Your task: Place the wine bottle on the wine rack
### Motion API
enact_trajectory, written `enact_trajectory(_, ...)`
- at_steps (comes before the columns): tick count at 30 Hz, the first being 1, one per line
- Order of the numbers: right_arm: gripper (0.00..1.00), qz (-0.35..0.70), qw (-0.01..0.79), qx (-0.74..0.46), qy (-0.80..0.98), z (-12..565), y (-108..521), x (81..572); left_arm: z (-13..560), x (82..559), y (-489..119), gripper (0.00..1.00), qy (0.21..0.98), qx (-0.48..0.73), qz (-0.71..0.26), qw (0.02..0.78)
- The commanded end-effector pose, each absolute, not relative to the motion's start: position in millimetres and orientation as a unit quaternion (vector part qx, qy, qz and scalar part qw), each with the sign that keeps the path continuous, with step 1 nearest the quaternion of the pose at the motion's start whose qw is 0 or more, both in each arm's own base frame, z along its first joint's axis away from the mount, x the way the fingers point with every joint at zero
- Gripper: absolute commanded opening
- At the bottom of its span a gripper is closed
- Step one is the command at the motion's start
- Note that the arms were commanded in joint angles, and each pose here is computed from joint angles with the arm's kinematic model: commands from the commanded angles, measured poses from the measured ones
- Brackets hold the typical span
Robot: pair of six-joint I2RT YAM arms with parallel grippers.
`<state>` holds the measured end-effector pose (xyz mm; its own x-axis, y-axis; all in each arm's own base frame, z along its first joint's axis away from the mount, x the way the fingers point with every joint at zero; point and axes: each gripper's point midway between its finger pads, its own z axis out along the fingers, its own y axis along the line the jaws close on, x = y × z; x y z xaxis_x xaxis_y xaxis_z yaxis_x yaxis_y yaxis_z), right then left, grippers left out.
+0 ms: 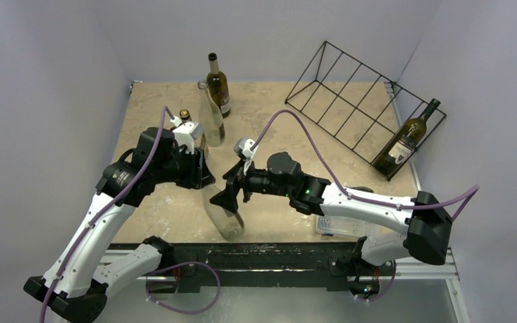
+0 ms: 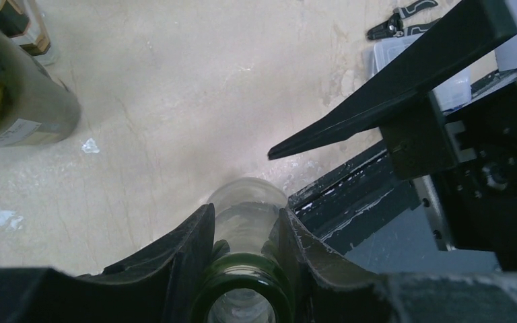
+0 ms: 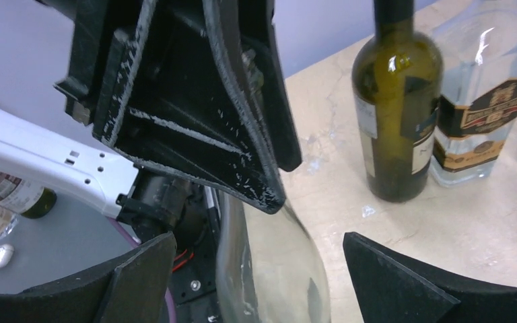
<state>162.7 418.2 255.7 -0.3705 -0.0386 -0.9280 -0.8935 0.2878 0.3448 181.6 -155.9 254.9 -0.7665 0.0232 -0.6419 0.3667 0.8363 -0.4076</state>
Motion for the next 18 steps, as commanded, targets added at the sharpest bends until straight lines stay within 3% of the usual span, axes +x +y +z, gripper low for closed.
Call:
enact_trajectory(1,0.99,0.493,0.459,-0.358,0.647,272.2,436.3,158.0,318.5,191.0,-183.0,0.0,0.842,0.112,-0.356,0.39)
enact_trajectory(6,0.97,0.478,0.45,-0.369,0.658,257.3,448.8,153.0,319.8,189.0,-185.2,0.0,0.84,0.112,-0.365,0.387)
enact_trajectory(13,0.84,0.455,0.462,-0.355,0.674,250.5,450.6,159.7,317.4,187.7,-184.3,0.0,0.84,0.112,-0.364,0.386)
enact_trajectory(18,0.87,0.449,0.463,-0.355,0.677,248.7,453.9,162.6,317.6,186.4,-184.2,0.0,0.839,0.112,-0.365,0.387)
